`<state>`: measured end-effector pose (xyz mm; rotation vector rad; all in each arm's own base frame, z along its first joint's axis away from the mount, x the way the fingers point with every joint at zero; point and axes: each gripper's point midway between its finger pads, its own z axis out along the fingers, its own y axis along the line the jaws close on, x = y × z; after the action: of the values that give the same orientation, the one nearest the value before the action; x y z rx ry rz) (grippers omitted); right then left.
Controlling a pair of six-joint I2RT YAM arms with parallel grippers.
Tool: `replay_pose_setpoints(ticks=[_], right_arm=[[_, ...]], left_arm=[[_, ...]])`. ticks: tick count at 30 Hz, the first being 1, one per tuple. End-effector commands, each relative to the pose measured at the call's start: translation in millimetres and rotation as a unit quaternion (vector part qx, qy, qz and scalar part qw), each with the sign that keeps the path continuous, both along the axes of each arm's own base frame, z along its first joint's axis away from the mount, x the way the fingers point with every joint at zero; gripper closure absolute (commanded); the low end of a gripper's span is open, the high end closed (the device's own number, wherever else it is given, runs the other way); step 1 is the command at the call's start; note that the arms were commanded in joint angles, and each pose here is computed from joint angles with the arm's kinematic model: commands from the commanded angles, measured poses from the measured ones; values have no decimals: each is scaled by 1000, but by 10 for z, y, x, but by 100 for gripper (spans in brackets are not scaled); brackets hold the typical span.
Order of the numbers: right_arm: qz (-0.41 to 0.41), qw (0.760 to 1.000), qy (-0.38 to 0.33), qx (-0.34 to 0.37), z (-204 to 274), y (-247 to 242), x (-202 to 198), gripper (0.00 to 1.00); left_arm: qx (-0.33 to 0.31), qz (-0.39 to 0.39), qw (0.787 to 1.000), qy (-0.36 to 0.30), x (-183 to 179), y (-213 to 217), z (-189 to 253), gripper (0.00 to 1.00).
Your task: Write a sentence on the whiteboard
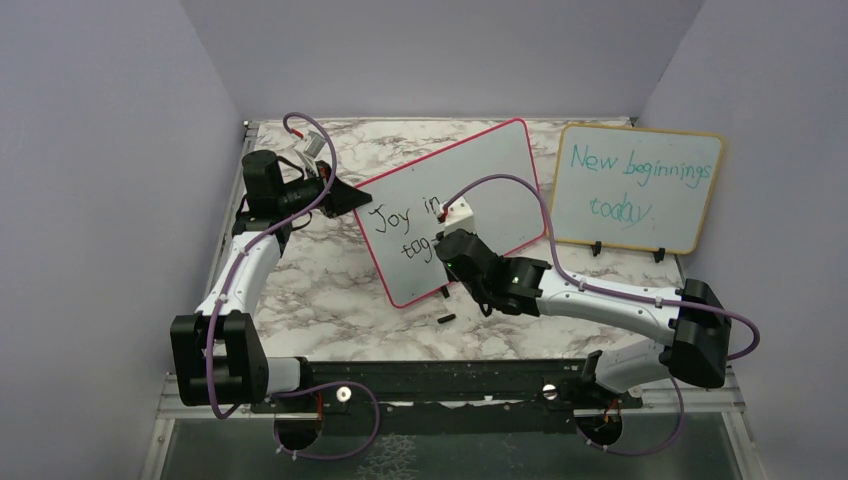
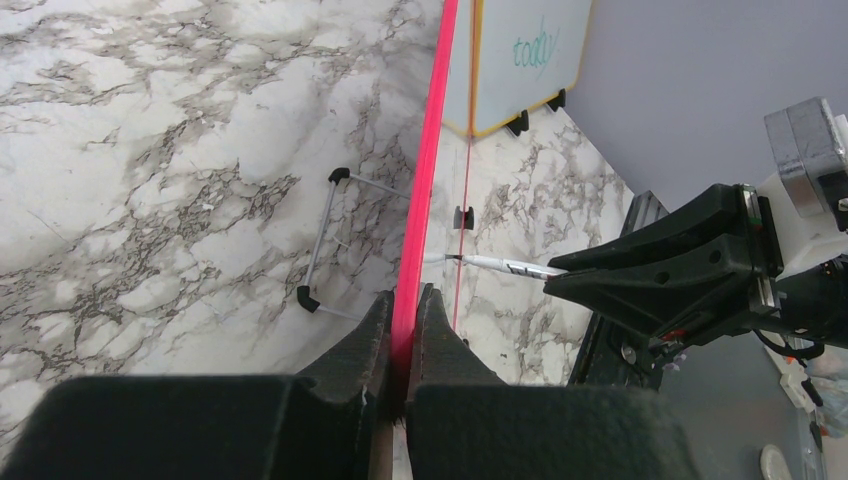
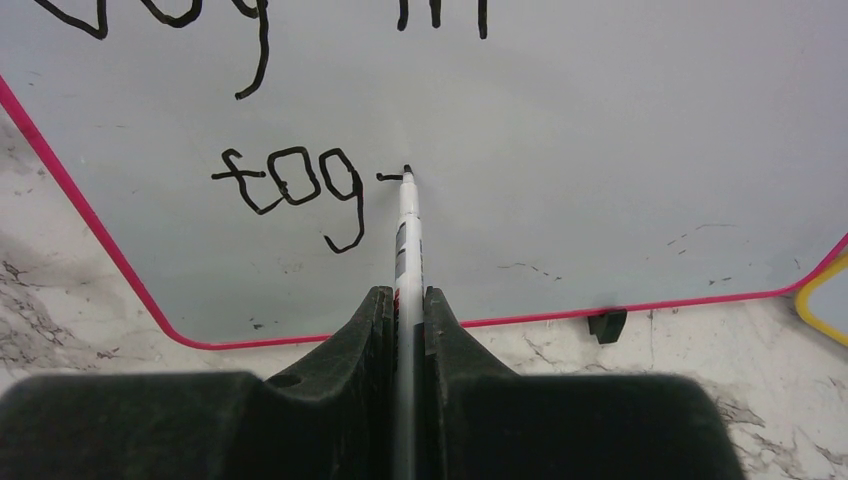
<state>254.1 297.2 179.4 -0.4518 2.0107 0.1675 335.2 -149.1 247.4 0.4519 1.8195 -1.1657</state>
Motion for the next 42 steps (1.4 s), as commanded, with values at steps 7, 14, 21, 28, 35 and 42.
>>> replay_pose_setpoints(ticks=[7, 14, 21, 28, 35, 42], right_arm=[[8, 999, -24, 29, 208, 104, 80, 100], [21, 999, -22, 36, 208, 160, 62, 100], [37, 999, -9, 27, 144, 186, 18, 100], [42, 999, 7, 15, 42, 160, -28, 100], [37, 999, 22, 0, -73, 69, -78, 100], [36, 999, 35, -12, -160, -2, -126, 99]], left_arm=[[48, 39, 998, 11, 110, 95, -319, 100], [48, 38, 998, 11, 108, 93, -320, 100], [48, 39, 998, 11, 110, 95, -321, 100], [48, 39, 998, 12, 111, 95, -326, 100], [48, 39, 998, 12, 111, 95, -325, 100], [49, 40, 998, 13, 114, 97, -330, 100]])
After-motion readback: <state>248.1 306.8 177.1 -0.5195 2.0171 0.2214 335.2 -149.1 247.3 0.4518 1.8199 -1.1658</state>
